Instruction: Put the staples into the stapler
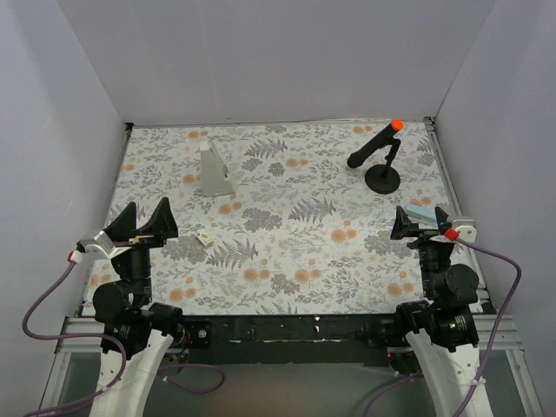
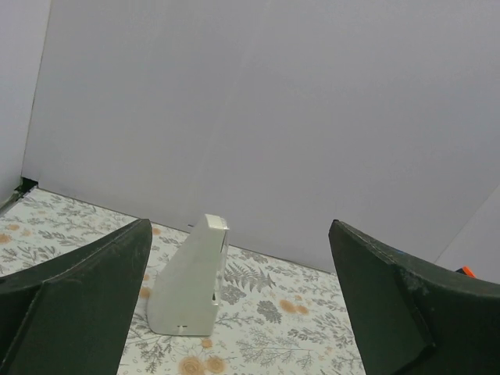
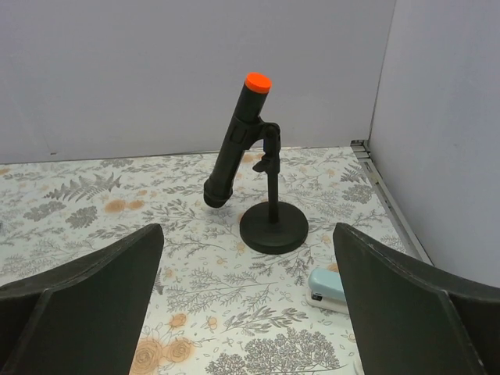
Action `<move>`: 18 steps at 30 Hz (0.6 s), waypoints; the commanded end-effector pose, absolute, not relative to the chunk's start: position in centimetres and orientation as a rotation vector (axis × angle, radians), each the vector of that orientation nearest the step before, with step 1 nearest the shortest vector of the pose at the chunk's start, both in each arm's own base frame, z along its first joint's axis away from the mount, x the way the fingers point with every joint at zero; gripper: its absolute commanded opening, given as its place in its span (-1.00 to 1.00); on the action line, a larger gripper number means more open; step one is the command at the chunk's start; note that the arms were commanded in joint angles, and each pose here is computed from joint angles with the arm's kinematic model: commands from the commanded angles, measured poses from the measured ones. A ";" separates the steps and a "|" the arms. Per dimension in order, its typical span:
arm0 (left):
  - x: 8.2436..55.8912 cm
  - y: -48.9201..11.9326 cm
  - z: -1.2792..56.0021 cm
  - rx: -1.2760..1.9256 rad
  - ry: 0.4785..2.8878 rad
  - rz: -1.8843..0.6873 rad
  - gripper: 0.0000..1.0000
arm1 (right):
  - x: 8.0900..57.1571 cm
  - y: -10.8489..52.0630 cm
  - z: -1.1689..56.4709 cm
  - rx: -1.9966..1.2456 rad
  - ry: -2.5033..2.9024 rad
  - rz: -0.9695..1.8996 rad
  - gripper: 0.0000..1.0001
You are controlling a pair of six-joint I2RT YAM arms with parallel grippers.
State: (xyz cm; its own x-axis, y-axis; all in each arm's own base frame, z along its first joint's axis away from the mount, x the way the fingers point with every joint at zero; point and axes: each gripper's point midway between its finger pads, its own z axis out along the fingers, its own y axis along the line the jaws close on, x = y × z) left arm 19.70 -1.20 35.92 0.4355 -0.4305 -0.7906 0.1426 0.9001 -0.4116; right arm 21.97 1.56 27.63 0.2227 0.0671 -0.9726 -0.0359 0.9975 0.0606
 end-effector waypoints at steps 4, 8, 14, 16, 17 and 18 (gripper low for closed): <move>19.1 -0.7 36.3 -0.372 1.051 -0.407 0.96 | 22.0 1.8 28.8 0.043 1.412 0.100 0.96; 19.3 -0.2 34.9 -0.455 1.106 -0.418 0.96 | 22.8 2.3 27.8 0.048 1.546 0.111 0.96; 19.7 -0.4 30.9 -0.561 1.277 -0.444 0.96 | 25.0 2.8 24.5 0.105 1.875 0.089 0.96; 19.5 -0.8 30.6 -0.568 1.303 -0.470 0.96 | 26.2 3.1 23.6 0.102 1.980 0.067 0.97; 19.6 -1.1 30.2 -0.572 1.323 -0.480 0.96 | 26.1 2.7 22.5 0.122 2.046 0.028 0.96; 19.6 -1.3 30.0 -0.570 1.334 -0.488 0.96 | 26.4 2.5 22.0 0.137 2.083 0.006 0.96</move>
State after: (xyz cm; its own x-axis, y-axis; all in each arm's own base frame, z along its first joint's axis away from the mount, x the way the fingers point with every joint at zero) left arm 19.68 -0.82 31.82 0.2693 -0.5903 -0.7610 0.0524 0.7980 -0.6004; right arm 26.23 3.10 24.51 -0.3070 0.0865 -0.9478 0.0118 0.9961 0.0871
